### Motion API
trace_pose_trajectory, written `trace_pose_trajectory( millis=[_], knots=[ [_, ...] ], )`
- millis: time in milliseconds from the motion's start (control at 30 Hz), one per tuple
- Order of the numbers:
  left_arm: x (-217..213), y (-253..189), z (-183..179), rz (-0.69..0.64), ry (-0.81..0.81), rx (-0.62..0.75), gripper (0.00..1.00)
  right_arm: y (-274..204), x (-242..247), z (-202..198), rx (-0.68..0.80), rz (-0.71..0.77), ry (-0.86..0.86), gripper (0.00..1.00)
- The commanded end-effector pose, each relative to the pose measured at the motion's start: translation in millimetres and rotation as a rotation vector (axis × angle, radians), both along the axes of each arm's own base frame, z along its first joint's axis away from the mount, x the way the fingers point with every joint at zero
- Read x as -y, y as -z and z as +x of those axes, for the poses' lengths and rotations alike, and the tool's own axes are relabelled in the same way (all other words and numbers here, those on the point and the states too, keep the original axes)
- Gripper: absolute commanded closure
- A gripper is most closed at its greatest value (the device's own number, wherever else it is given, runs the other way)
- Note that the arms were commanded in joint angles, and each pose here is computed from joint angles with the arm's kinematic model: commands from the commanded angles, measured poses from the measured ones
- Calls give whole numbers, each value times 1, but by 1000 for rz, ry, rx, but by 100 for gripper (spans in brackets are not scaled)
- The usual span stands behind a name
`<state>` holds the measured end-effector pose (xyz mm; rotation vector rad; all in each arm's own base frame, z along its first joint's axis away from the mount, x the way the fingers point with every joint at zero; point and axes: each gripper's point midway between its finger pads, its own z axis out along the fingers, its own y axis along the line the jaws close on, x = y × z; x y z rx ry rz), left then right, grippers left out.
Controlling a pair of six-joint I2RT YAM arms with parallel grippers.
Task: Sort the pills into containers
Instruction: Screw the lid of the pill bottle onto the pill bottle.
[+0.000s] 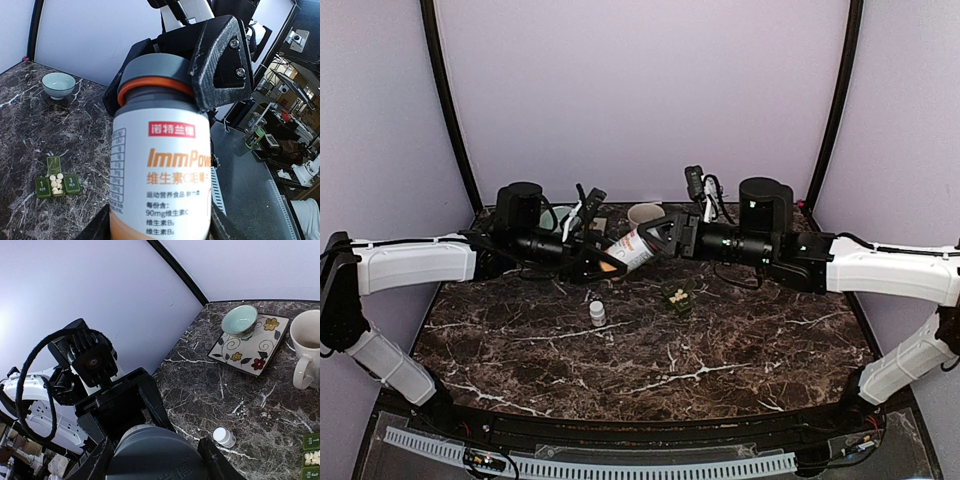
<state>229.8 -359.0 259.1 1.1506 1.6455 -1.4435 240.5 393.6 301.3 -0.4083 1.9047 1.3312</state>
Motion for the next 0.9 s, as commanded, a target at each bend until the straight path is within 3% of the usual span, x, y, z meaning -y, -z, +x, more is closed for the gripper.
trace_pose_trajectory(
  millis=[0,867],
  knots=[
    [8,-48,-35,-119,161,63,100,41,-13,-39,33,-176,-187,80],
    [0,-72,-45,-171,387,-166,100,23,-1,-91,240,-183,-410,74]
  ],
)
